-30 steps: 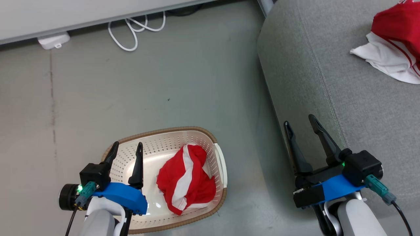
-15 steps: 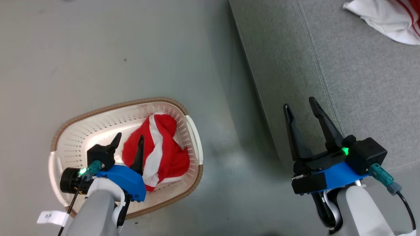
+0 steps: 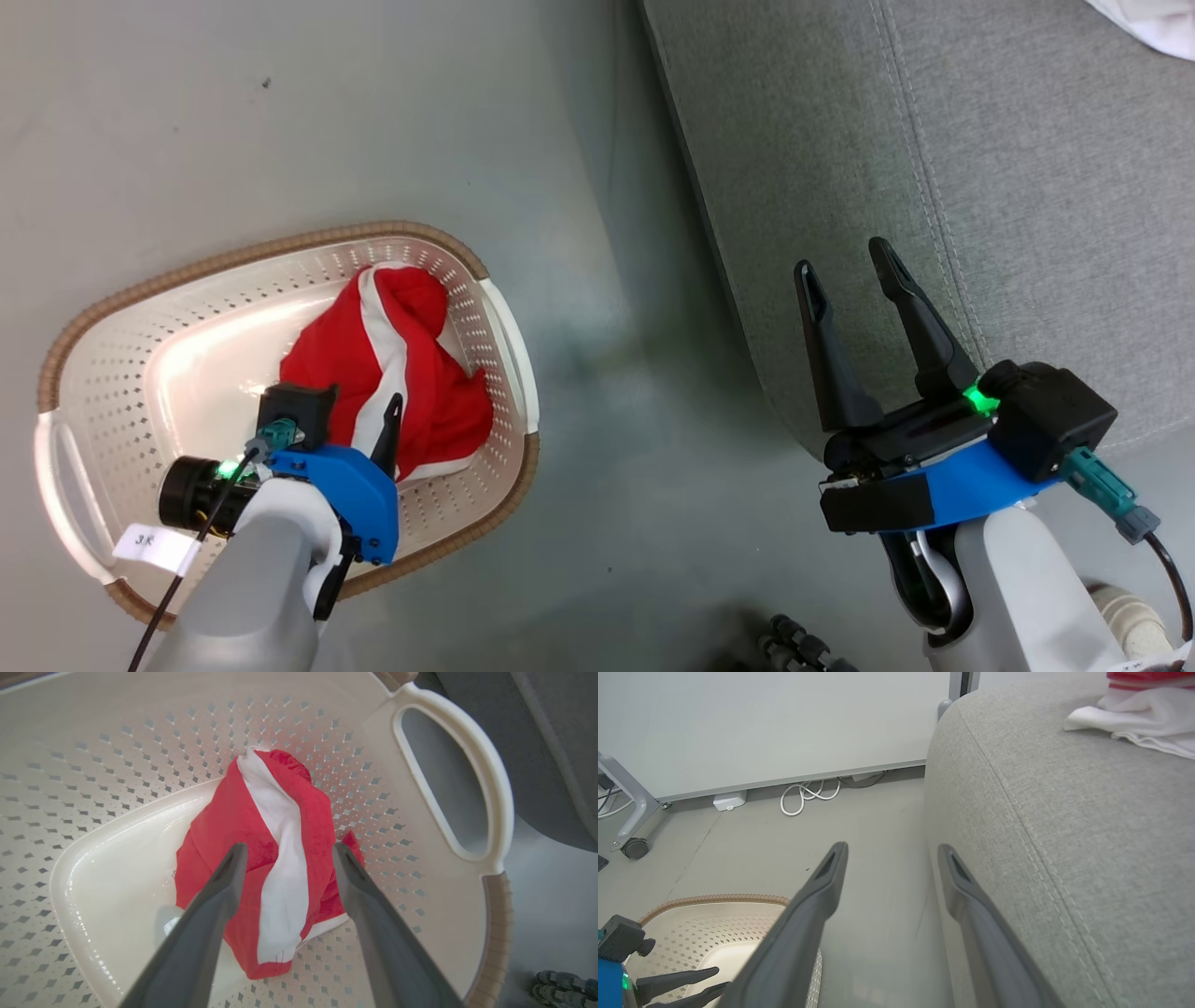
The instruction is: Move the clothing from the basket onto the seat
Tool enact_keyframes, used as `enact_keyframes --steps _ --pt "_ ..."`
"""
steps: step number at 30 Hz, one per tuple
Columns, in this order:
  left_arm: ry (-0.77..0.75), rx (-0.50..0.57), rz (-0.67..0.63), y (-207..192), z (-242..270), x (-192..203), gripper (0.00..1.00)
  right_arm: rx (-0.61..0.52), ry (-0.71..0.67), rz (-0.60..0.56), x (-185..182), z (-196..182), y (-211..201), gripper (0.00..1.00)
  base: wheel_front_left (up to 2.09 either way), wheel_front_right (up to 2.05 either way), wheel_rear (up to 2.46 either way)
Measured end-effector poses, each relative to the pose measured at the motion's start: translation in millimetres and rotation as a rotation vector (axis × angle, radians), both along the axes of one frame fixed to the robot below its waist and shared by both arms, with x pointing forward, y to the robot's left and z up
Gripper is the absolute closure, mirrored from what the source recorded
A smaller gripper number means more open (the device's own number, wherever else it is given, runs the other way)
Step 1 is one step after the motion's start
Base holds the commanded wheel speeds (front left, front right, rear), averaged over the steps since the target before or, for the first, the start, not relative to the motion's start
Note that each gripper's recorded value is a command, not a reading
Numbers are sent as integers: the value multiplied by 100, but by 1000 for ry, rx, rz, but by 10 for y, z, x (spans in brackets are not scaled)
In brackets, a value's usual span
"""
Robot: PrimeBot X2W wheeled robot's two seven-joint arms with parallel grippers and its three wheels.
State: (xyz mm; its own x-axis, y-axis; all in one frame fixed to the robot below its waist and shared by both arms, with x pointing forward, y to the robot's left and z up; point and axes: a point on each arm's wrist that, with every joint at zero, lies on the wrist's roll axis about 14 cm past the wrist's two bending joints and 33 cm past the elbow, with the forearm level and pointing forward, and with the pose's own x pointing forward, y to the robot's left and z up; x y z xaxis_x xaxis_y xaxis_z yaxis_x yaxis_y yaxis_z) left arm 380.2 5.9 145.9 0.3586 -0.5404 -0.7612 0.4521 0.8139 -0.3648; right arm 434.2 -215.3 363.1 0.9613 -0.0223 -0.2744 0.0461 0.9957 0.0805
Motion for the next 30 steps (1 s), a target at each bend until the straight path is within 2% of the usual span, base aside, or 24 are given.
enact_keyframes --steps 5,12,30 --pt "57 54 -67 99 -241 -69 0 2 18 1 33 -105 -2 0 0 0 0" --pt "75 70 -130 99 -420 -73 0 2 54 6 32 -272 13 0 0 0 0" --pt "206 119 -194 142 -711 -261 0 8 92 9 14 -437 28 0 0 0 0"
